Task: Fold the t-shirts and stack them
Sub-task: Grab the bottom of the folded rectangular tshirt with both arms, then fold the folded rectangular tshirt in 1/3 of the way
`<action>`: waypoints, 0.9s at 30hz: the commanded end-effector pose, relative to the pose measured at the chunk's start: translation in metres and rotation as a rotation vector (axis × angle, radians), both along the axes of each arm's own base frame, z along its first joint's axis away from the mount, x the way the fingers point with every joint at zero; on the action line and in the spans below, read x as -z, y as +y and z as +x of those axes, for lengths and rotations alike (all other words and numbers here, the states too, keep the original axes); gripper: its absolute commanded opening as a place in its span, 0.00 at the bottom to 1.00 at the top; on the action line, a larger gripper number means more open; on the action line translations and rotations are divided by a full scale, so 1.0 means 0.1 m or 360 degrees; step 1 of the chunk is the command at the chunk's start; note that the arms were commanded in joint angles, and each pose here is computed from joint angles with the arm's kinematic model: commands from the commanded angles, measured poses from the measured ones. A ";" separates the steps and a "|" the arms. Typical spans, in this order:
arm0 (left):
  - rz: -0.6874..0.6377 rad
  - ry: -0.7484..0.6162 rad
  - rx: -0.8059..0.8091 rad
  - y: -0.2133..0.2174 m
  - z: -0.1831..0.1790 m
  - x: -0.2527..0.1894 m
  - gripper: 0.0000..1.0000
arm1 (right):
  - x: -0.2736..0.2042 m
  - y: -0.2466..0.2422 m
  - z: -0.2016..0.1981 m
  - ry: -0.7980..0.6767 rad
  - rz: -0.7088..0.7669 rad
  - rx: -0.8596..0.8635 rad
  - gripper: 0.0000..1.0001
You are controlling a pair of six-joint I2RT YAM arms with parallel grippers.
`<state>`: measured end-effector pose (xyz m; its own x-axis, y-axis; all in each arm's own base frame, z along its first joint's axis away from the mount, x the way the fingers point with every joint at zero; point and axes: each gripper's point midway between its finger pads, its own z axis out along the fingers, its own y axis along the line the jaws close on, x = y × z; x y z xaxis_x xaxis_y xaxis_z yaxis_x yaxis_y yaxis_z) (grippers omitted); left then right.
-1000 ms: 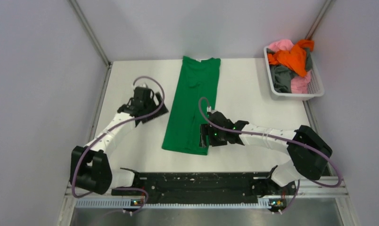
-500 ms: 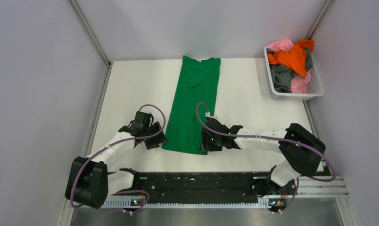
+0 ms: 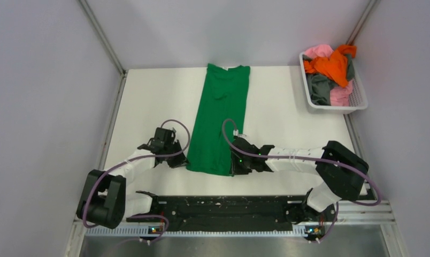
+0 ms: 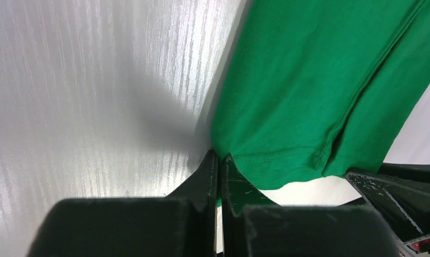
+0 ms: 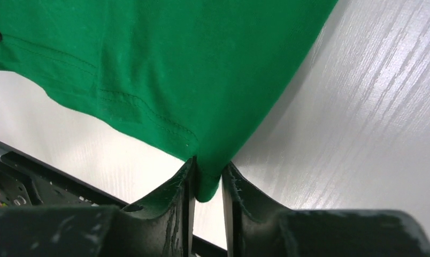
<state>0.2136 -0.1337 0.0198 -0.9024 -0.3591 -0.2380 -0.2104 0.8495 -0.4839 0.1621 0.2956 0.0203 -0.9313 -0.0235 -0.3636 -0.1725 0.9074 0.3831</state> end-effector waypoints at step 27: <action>-0.0406 -0.0353 0.0151 -0.54 0.33 -1.04 0.00 | -0.67 0.03 0.25 -0.0115 -0.0114 -0.0128 0.05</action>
<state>0.1898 -0.1757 0.0848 -0.9378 -0.2838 -0.1998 -0.0794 0.7358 -0.6726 0.1486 0.2954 0.0656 -0.9366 -0.1071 -0.3337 -0.2239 0.9154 0.3347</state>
